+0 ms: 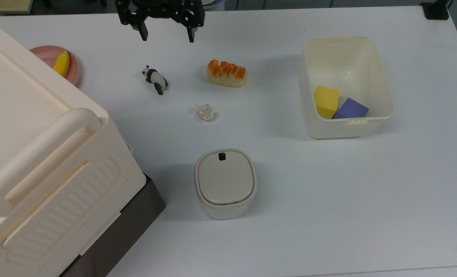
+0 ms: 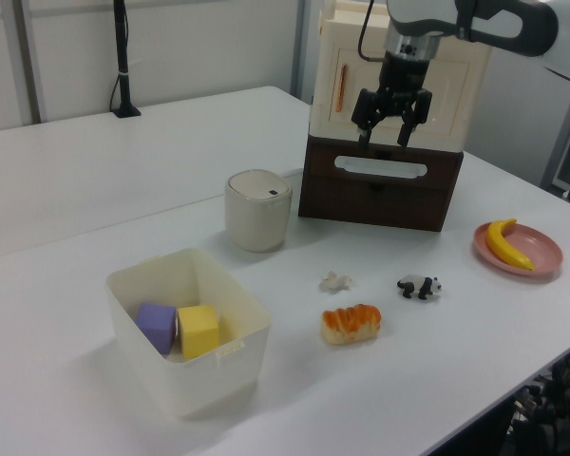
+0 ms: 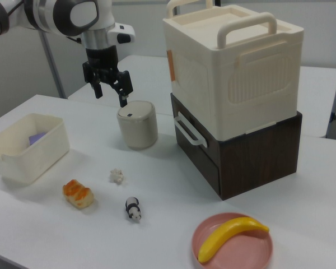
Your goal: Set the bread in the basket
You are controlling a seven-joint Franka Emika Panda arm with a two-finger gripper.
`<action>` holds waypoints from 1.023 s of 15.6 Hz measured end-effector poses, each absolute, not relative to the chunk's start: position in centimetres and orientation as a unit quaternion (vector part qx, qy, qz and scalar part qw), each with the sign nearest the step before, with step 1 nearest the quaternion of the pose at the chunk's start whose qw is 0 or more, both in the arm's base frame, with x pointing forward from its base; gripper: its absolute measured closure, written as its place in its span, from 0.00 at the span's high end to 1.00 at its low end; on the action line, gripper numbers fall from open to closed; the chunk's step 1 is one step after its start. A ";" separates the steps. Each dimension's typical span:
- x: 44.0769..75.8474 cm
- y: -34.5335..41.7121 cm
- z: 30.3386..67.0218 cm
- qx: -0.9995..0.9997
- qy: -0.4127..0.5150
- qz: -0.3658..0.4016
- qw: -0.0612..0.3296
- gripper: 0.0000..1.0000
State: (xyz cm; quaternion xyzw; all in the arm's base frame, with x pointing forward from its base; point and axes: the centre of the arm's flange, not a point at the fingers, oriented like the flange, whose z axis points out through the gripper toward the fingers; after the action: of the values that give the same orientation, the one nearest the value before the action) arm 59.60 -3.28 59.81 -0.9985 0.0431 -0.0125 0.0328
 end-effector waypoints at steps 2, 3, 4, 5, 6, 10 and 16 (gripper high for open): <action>59.3 -4.1 60.4 -0.998 0.042 -0.019 0.033 1.00; 59.2 -4.3 60.2 -0.999 0.037 -0.022 0.033 1.00; 59.1 -4.5 60.0 -0.999 0.034 -0.027 0.032 1.00; 59.0 -4.6 59.7 -0.998 0.033 -0.032 0.032 1.00; 58.9 -4.6 59.6 -0.998 0.032 -0.037 0.032 1.00; 58.3 -4.4 59.6 -0.998 0.030 -0.041 0.033 1.00; 57.7 -4.2 58.7 -0.999 0.019 -0.031 0.034 1.00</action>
State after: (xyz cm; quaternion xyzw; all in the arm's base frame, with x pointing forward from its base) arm 57.75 -4.16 58.67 -0.9988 0.0194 -0.0310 0.0339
